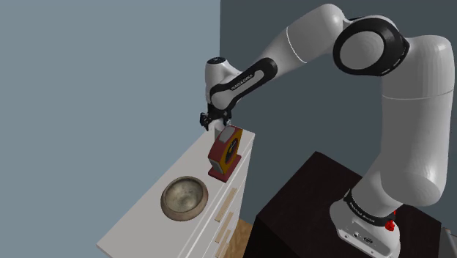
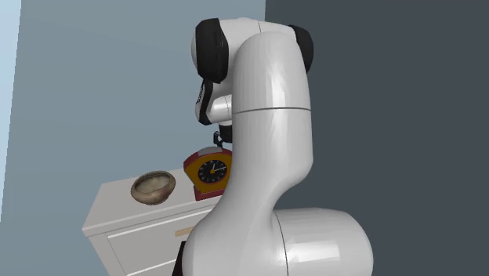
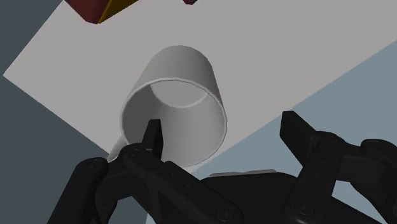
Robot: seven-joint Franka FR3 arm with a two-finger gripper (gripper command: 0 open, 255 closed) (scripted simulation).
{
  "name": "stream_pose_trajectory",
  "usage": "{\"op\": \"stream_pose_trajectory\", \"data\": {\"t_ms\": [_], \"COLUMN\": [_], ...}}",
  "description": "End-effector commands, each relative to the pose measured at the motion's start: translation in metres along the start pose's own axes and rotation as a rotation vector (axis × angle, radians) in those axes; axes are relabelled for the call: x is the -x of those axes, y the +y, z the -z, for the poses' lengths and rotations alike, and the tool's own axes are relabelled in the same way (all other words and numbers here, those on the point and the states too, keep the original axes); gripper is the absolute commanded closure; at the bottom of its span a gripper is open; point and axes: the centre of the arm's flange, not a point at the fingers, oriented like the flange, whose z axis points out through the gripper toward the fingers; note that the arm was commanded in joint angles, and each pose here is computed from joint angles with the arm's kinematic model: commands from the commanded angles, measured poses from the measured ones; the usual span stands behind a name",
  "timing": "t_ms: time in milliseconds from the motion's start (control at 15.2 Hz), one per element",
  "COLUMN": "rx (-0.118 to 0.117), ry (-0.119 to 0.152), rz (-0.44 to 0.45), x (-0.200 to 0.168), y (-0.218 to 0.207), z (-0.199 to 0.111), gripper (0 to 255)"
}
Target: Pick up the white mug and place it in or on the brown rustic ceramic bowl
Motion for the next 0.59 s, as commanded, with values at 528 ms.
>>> {"op": "stream_pose_trajectory", "data": {"t_ms": [528], "rx": [0.000], "ry": [0.002], "rz": [-0.001], "x": [-0.002], "y": [-0.002], "z": [-0.036], "gripper": [0]}}
